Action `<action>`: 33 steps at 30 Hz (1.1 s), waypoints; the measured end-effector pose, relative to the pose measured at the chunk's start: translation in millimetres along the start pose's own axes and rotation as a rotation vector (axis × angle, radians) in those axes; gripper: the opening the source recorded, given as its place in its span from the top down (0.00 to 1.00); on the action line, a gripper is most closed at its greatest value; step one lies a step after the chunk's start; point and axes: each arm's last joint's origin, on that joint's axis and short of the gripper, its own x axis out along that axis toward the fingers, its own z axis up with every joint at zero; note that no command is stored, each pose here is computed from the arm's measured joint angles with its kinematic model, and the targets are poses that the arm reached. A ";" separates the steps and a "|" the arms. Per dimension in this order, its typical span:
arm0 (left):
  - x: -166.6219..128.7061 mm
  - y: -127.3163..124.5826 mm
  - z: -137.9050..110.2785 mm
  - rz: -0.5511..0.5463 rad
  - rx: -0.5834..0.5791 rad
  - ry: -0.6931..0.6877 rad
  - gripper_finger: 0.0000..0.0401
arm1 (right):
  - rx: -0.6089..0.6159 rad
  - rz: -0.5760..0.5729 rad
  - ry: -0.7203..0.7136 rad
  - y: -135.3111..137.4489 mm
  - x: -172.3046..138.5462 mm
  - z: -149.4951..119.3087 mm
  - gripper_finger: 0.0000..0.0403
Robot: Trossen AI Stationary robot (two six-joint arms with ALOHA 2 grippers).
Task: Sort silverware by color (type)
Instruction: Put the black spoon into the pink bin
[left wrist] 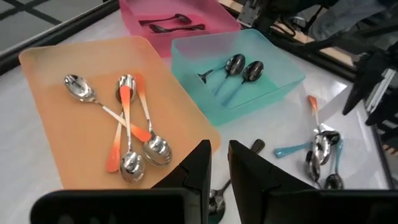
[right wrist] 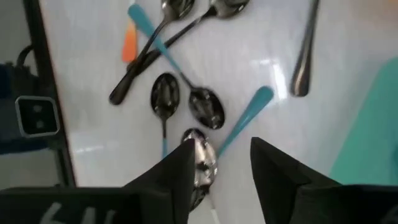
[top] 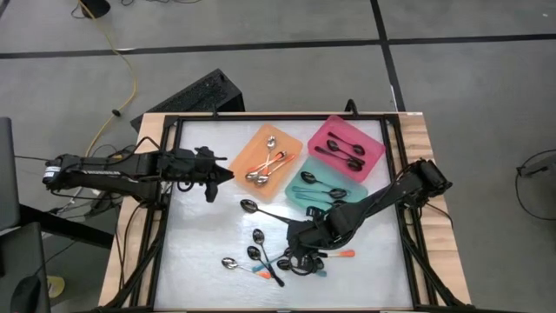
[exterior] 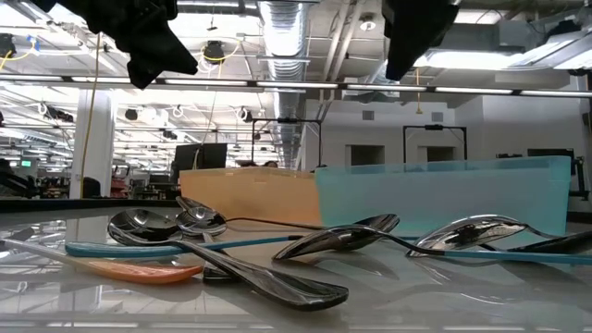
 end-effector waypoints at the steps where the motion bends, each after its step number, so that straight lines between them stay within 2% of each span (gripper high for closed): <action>1: -0.1 -0.2 0.2 -0.003 -0.010 -0.002 0.90 | 0.006 -0.011 -0.011 -1.9 0.1 1.8 0.58; 7: -0.1 -2.0 1.7 -0.047 -0.048 -0.006 0.90 | -0.067 -0.048 -0.043 -15.4 -1.7 11.7 0.51; 12: 0.0 -1.2 1.5 -0.025 -0.081 -0.009 0.90 | -0.139 -0.094 -0.061 -30.7 0.0 21.9 0.50; 18: 0.0 -0.4 1.7 0.002 -0.050 -0.021 0.90 | -0.053 -0.168 -0.162 -57.7 4.2 45.5 0.50; 21: -0.1 -0.4 1.7 0.002 -0.014 -0.021 0.90 | 0.010 -0.182 -0.206 -61.3 16.0 53.8 0.50; 33: -0.2 -0.1 0.1 -0.005 0.004 0.001 0.90 | 0.118 -0.233 -0.264 -63.5 62.3 65.0 0.50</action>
